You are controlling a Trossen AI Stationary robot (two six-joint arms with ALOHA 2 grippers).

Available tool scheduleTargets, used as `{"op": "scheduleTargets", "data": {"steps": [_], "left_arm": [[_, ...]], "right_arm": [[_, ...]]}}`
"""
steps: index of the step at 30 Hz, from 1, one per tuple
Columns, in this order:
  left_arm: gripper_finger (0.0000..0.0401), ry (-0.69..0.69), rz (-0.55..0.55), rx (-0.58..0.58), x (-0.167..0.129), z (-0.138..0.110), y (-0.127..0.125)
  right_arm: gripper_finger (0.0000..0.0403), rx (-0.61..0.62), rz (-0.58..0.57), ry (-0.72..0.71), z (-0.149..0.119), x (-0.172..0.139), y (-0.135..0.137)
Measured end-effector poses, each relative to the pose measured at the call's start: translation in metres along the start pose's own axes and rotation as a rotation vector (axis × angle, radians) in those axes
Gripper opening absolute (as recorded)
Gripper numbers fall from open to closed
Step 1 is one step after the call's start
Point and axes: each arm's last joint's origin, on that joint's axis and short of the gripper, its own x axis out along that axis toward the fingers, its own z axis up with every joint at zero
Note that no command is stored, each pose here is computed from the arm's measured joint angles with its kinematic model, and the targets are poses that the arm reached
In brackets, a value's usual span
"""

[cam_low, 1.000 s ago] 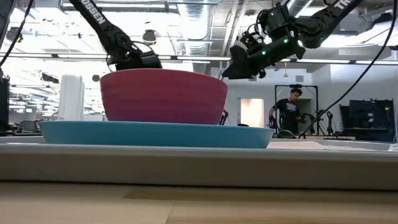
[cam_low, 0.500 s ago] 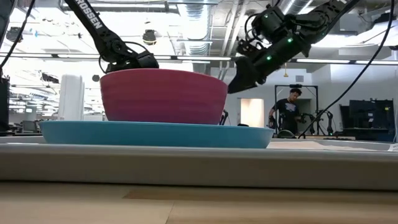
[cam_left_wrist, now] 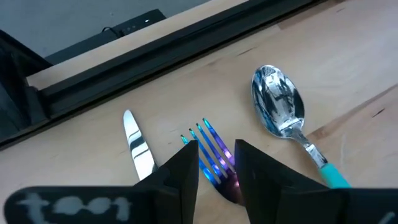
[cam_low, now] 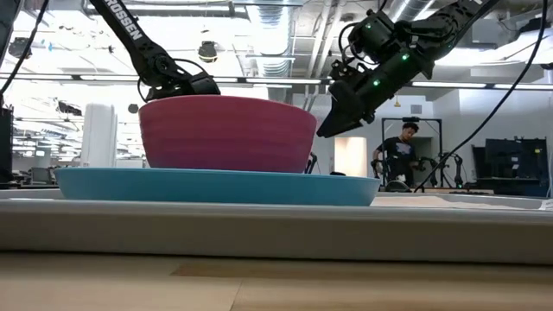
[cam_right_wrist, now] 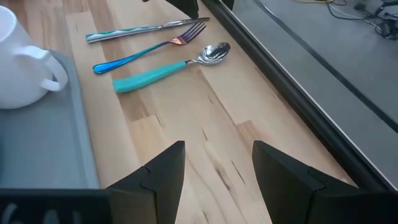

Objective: Set up tray
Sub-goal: Put the purple fork on the gray napkin

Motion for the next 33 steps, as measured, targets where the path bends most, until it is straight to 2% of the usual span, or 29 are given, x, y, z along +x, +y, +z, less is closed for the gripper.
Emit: {"op": "scheduleTargets", "data": {"steps": [21, 33], "left_arm": [[0.0090, 0.048, 0.013, 0.027, 0.001, -0.005, 0.001], [0.0090, 0.047, 0.023, 0.006, 0.029, -0.008, 0.006]], "right_arm": [[0.0178, 0.013, 0.015, -0.007, 0.001, 0.000, 0.005], [0.0181, 0.013, 0.023, 0.009, -0.001, 0.000, 0.008]]}}
